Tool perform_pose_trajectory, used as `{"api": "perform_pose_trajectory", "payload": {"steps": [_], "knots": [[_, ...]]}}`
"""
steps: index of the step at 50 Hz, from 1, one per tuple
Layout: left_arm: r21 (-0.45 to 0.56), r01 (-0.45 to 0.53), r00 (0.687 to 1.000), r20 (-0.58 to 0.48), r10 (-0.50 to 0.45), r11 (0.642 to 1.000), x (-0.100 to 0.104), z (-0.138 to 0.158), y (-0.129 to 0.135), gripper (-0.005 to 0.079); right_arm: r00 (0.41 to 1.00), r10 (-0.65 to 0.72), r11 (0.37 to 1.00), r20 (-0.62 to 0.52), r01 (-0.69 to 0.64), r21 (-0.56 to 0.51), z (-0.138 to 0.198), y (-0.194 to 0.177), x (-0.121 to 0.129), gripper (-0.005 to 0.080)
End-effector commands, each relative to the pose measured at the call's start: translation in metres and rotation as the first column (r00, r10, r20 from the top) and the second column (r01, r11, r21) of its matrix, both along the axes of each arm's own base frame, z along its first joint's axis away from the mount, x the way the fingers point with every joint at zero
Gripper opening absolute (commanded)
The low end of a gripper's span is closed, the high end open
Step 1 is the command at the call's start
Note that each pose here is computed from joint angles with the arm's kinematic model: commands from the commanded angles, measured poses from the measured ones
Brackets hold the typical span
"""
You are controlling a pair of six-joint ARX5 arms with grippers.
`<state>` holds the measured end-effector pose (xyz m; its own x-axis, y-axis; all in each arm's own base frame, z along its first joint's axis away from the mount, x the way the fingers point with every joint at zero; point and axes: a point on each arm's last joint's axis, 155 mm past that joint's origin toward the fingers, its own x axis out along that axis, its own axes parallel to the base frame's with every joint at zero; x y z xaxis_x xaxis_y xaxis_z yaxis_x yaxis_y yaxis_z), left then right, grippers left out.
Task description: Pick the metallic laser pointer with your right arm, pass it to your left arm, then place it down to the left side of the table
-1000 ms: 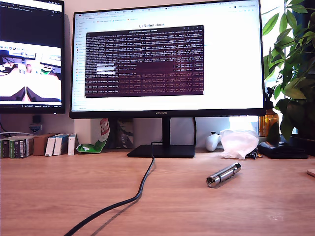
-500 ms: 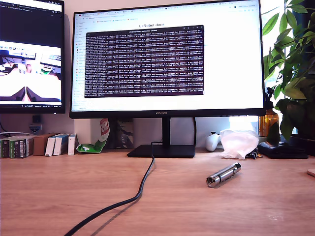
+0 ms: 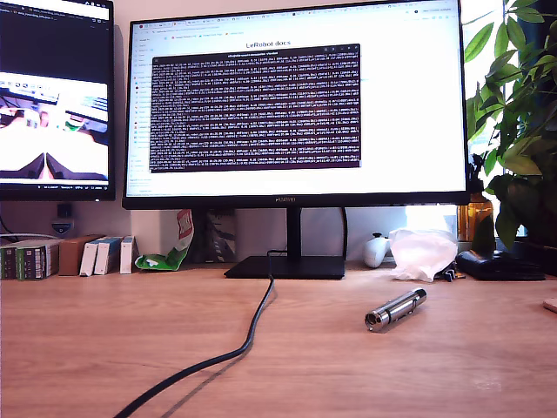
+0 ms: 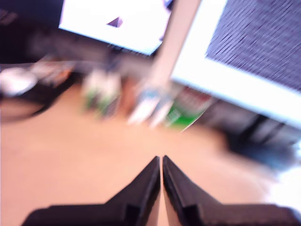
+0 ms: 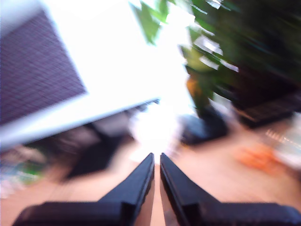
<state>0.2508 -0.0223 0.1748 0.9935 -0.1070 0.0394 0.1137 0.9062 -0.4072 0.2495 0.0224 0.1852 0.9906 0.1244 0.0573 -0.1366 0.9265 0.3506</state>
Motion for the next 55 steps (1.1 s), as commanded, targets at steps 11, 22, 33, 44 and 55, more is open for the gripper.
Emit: {"api": "perform_pose_trajectory", "payload": {"steps": [11, 22, 33, 44, 55], "knots": [[0.067, 0.175, 0.965, 0.184, -0.185, 0.982, -0.012, 0.041, -0.033, -0.0022, 0.967, 0.252, 0.967, 0.027, -0.25, -0.056, 0.01, 0.046, -0.013, -0.0012], [0.199, 0.272, 0.928, 0.204, -0.311, 0.942, -0.023, 0.05, -0.056, -0.0022, 0.934, 0.357, 0.932, -0.026, -0.358, -0.061, 0.0, 0.064, -0.016, -0.0012], [0.268, 0.338, 0.901, 0.185, -0.393, 0.902, -0.028, 0.052, -0.071, -0.0022, 0.937, 0.348, 0.923, -0.028, -0.348, -0.167, 0.024, 0.063, -0.012, -0.0012], [0.27, 0.412, 0.888, 0.096, -0.45, 0.871, -0.022, 0.04, -0.081, -0.0022, 0.929, 0.345, 0.849, -0.136, -0.371, -0.376, 0.044, 0.063, 0.005, -0.0012], [0.364, 0.402, 0.892, 0.052, -0.45, 0.84, -0.011, 0.039, -0.082, -0.0022, 0.877, 0.401, 0.618, -0.264, -0.472, -0.629, 0.043, 0.071, 0.038, -0.0012]]}}
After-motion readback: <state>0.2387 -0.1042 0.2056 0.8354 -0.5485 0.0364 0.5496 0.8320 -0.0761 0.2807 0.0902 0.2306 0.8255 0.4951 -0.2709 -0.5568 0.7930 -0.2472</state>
